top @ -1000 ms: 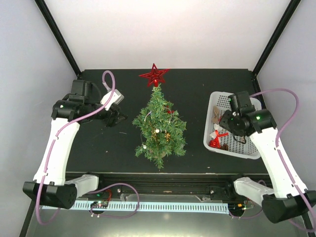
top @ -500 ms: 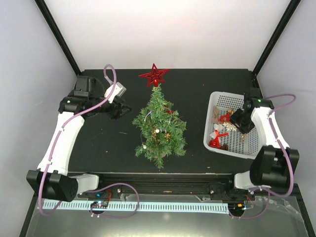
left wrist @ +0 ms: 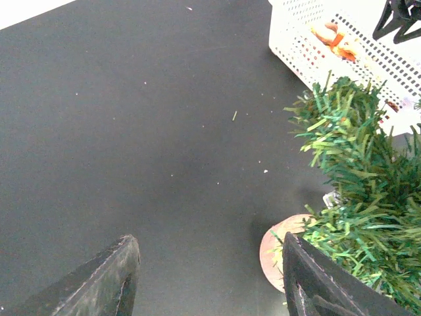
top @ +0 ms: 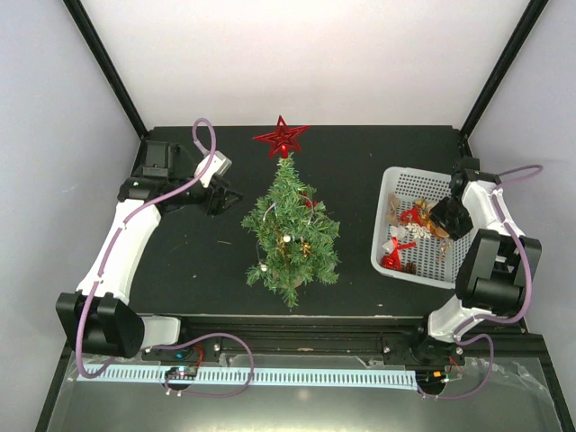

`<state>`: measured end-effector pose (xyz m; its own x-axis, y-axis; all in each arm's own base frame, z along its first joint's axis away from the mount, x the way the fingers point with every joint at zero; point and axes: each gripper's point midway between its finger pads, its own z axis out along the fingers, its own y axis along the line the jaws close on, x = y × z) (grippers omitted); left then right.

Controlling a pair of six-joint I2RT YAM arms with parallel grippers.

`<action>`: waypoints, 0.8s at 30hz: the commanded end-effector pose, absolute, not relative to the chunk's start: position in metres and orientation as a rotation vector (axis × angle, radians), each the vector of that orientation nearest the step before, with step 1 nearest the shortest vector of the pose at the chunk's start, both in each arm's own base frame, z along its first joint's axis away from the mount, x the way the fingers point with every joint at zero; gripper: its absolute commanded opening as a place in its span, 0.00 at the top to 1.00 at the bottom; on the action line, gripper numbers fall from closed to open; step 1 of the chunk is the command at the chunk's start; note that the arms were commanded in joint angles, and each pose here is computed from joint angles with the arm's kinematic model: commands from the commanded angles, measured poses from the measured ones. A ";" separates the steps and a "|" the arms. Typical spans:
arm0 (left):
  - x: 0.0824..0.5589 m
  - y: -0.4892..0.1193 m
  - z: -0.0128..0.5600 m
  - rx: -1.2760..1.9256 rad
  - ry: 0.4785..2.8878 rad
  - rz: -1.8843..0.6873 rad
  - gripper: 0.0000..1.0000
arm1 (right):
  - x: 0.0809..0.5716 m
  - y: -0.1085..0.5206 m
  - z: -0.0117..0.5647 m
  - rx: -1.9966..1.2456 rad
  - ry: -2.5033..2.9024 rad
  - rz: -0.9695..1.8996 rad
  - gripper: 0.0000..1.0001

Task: Decorate the small christmas tree

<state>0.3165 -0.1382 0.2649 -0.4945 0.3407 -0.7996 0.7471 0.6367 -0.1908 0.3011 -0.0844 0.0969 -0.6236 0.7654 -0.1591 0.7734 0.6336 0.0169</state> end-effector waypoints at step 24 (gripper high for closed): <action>0.321 -0.137 0.255 0.827 2.101 -0.787 0.39 | 0.380 -0.080 0.069 1.264 2.654 0.159 0.53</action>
<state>0.3242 -0.1362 0.2448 -0.5415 0.3113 -0.7809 0.7368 0.6231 -0.2625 0.3736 -0.0803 0.0679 -0.6197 0.7747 -0.1256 0.7618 0.6323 0.1412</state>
